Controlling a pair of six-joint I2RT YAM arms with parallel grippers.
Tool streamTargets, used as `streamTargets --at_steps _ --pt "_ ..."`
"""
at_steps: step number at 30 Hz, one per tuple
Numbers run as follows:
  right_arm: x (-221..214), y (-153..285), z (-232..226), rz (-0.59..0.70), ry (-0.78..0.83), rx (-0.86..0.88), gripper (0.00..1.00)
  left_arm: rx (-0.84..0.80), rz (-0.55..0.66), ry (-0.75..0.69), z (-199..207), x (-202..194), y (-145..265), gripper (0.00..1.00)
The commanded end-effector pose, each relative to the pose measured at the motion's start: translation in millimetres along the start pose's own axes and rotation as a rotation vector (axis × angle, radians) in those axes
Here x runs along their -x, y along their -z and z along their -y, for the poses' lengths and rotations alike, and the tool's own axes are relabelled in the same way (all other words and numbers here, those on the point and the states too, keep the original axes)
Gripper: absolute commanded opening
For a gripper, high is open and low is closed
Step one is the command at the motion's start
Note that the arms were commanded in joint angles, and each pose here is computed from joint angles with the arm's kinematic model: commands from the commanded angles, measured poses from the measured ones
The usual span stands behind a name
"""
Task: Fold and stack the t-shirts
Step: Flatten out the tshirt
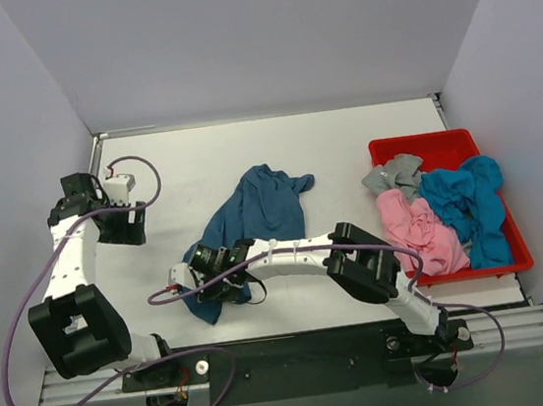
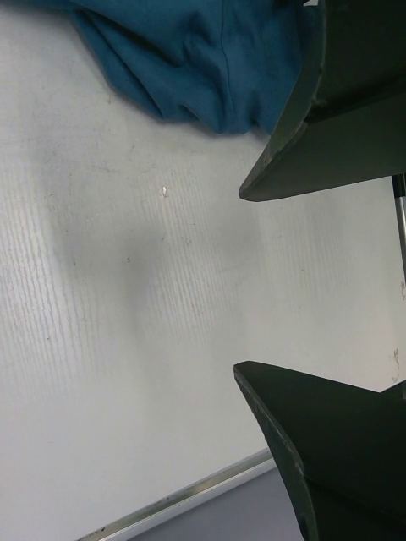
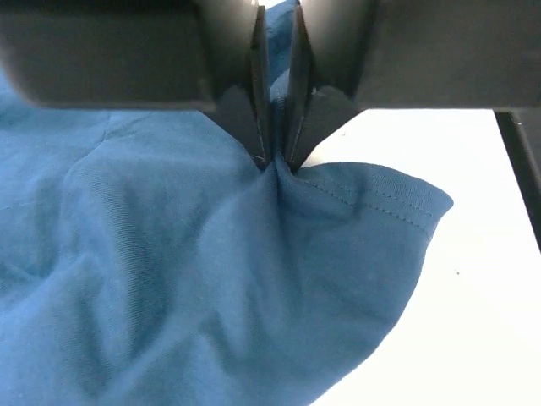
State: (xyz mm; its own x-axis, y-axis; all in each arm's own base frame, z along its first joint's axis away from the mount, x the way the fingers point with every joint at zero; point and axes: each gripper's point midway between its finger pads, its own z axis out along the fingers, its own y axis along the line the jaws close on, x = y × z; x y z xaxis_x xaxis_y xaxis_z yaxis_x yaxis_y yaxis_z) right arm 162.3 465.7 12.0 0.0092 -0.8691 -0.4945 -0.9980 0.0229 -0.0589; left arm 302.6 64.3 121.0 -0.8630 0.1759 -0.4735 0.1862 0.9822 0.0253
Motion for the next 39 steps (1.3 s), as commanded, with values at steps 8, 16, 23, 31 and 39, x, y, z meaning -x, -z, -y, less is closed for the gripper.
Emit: streamTargets --at_steps 8,16,23,31,39 --pt "131 126 52 0.338 -0.304 -0.004 0.00 0.051 0.227 -0.101 -11 77 63 0.88" --pt "81 329 197 0.683 -0.837 -0.382 0.00 0.129 0.411 -0.254 4 151 118 0.88" --pt "-99 356 232 0.684 -1.302 -0.579 0.00 -0.009 0.388 -0.546 136 167 80 0.89" --pt "-196 323 210 0.580 -1.482 -0.611 0.00 -0.258 0.194 -0.785 263 95 -20 0.91" --pt "-212 323 204 0.545 -1.460 -0.618 0.00 -0.457 0.002 -0.901 292 24 -62 0.93"
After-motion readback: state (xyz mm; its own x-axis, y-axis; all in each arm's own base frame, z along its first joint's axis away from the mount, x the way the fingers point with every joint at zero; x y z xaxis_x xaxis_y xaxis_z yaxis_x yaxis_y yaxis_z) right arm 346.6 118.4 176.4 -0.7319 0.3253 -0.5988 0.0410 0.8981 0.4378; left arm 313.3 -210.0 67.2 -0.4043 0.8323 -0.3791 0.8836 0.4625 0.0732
